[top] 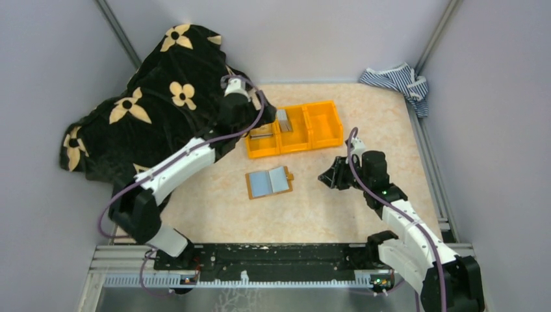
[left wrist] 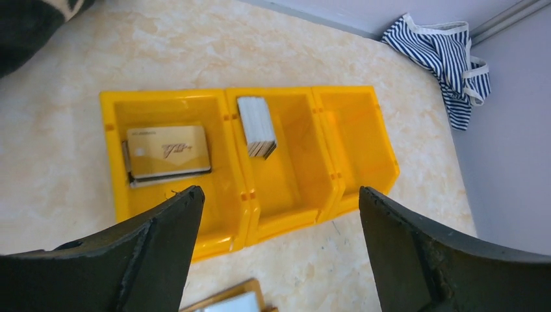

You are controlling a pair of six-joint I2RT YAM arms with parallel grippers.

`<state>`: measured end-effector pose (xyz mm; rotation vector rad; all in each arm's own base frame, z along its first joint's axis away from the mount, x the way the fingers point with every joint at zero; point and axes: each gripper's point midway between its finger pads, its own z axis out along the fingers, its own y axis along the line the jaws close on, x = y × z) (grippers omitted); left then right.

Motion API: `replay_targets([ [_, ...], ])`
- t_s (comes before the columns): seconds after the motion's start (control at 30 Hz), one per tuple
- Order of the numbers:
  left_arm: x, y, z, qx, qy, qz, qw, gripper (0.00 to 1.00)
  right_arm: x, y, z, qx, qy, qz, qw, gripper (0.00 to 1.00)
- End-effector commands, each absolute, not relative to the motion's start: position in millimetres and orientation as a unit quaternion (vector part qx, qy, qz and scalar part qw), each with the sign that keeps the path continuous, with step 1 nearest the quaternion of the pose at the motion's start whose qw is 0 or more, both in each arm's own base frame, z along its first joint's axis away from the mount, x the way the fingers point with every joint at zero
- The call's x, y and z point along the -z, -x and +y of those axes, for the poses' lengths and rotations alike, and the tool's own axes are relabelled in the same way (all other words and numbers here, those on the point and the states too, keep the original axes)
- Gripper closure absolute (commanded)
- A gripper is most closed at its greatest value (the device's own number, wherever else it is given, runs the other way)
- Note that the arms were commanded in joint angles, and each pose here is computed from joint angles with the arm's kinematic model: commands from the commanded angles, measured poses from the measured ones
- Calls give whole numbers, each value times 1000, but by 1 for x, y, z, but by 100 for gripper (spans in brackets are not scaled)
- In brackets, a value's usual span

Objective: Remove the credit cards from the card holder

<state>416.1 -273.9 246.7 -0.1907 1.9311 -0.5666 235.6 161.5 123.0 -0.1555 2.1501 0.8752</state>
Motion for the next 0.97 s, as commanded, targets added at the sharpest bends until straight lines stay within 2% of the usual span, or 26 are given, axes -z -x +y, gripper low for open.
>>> replay_targets([
  [0.0, -263, -384, -261, 292, 70, 785, 542, 5, -139, -247, 164, -351, 61, 835, 420, 64],
  [0.3, -224, -338, -193, 201, 84, 810, 545, 4, -142, -261, 156, -328, 30, 839, 433, 65],
  [0.93, -224, -320, -186, 189, 39, 822, 535, 8, -148, -265, 153, -317, 23, 841, 438, 65],
])
